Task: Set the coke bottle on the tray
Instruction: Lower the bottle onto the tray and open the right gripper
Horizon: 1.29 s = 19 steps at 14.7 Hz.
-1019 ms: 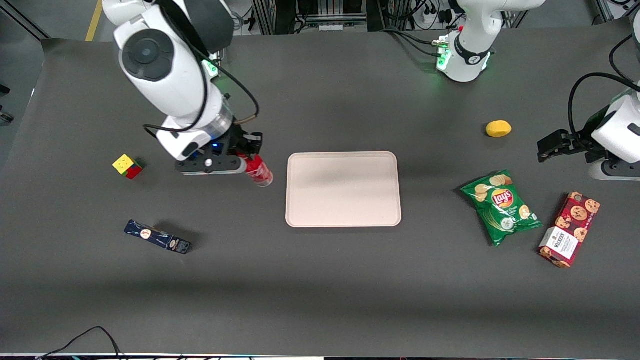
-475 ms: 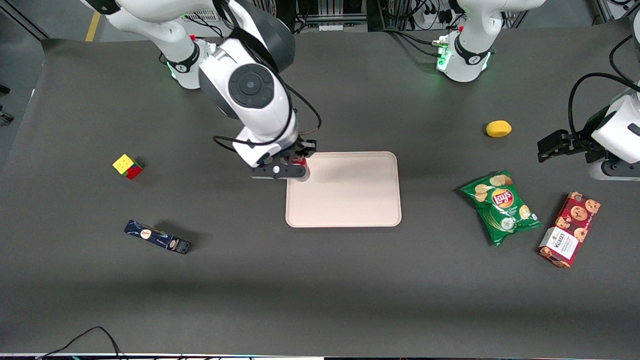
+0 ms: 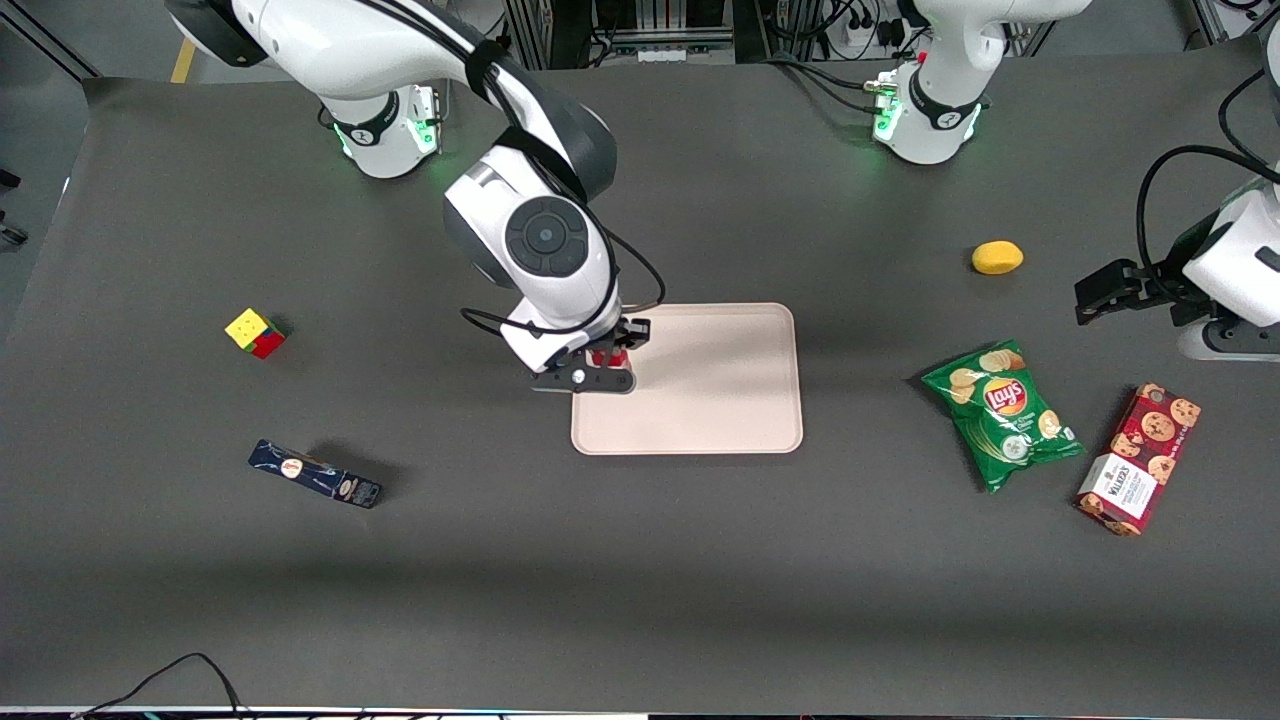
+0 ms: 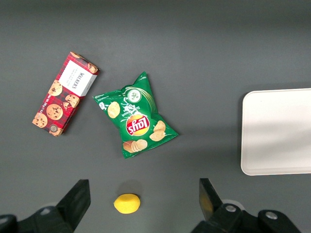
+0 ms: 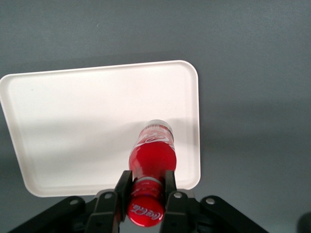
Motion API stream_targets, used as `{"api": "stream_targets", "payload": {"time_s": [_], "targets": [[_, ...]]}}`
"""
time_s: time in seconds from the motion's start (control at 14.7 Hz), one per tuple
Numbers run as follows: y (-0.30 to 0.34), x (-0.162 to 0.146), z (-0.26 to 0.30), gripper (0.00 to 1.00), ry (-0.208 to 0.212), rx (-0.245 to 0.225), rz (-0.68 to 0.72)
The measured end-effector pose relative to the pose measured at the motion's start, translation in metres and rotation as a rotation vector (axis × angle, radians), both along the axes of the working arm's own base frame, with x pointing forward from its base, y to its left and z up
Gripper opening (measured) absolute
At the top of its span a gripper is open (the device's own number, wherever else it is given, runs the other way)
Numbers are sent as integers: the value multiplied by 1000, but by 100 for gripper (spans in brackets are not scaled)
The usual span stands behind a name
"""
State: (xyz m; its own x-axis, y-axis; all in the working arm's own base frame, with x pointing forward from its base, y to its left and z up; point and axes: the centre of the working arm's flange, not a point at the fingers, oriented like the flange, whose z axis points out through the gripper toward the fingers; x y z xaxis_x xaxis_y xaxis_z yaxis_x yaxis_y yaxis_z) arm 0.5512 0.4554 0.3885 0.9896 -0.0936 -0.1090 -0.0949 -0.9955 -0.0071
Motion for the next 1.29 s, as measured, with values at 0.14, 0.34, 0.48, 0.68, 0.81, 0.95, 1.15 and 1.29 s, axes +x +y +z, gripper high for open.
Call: {"api": "stream_targets", "payload": {"time_s": [0.14, 0.34, 0.48, 0.68, 0.81, 0.95, 1.15, 1.29], "targets": [[2, 3, -15, 32, -8, 0, 2], [5, 2, -36, 32, -13, 8, 5], [5, -1, -48, 32, -16, 12, 6], [3, -4, -63, 32, -18, 5, 11], [3, -5, -64, 32, -16, 2, 11], [3, -5, -64, 33, -17, 3, 11], [3, -4, -62, 57, -21, 4, 1], [2, -4, -59, 78, -25, 6, -5]]}}
